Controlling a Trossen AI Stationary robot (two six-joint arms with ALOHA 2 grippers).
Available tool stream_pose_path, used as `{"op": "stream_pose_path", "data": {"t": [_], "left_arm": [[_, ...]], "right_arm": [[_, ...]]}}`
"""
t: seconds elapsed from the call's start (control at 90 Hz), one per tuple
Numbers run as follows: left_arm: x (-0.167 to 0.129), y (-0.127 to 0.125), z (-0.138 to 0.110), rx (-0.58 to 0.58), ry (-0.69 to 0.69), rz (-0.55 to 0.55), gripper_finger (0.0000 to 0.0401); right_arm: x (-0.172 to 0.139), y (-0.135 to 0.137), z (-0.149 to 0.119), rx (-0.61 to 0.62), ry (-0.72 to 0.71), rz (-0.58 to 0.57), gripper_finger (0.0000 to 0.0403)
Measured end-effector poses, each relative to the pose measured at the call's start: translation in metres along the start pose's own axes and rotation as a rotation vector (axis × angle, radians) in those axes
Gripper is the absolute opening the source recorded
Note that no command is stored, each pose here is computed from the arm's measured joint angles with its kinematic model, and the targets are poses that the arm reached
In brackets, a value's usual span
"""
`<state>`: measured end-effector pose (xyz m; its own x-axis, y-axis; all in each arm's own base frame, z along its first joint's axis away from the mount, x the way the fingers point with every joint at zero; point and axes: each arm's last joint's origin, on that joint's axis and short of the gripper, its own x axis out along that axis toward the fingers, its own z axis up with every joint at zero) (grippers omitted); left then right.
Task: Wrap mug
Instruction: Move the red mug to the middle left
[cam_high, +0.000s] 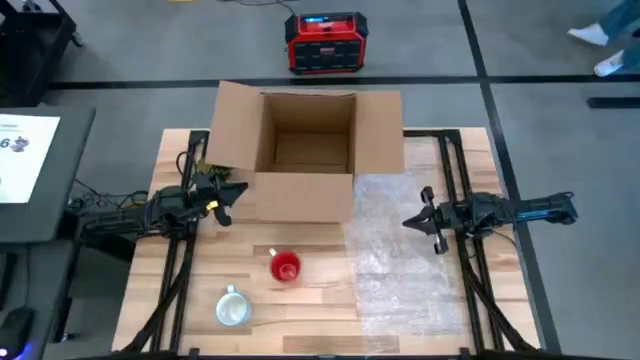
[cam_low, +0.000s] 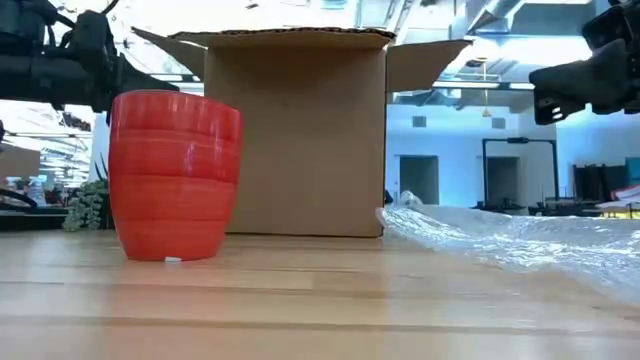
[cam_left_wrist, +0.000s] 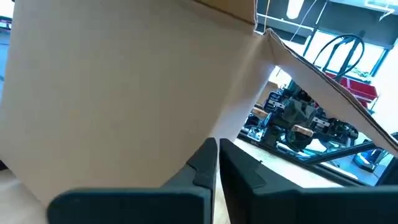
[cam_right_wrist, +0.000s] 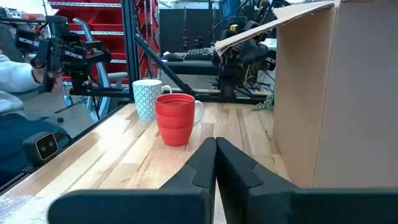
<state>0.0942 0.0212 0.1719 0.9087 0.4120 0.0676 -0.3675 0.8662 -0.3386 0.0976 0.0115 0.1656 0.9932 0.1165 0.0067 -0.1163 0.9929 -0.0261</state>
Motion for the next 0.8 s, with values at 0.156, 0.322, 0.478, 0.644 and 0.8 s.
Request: {"op": "stream_pose_path", "data": {"t": [0.156,0.322,0.478,0.644,0.8], "left_arm": [[0.000,-0.004,0.010,0.029,-0.094,-0.034,0.0000],[-0.003,-0.023,0.036,0.142,-0.130,-0.296,0.0000],[0.012,-0.043,0.060,0.149,-0.019,-0.272,0.0000],[0.042,-0.084,0.064,0.222,0.217,-0.346,0.0000],[0.060,-0.136,0.065,0.413,0.423,-0.425,0.0000]], "right_arm": [[0.000,0.000,0.000,0.000,0.000,0.000,0.0000],[0.000,0.000,0.000,0.000,0.000,0.000,0.0000],[0.000,0.000,0.000,0.000,-0.001,0.000,0.0000],[0.000,0.000,0.000,0.000,0.000,0.000,0.0000],[0.000,0.000,0.000,0.000,0.000,0.000,0.0000]]}}
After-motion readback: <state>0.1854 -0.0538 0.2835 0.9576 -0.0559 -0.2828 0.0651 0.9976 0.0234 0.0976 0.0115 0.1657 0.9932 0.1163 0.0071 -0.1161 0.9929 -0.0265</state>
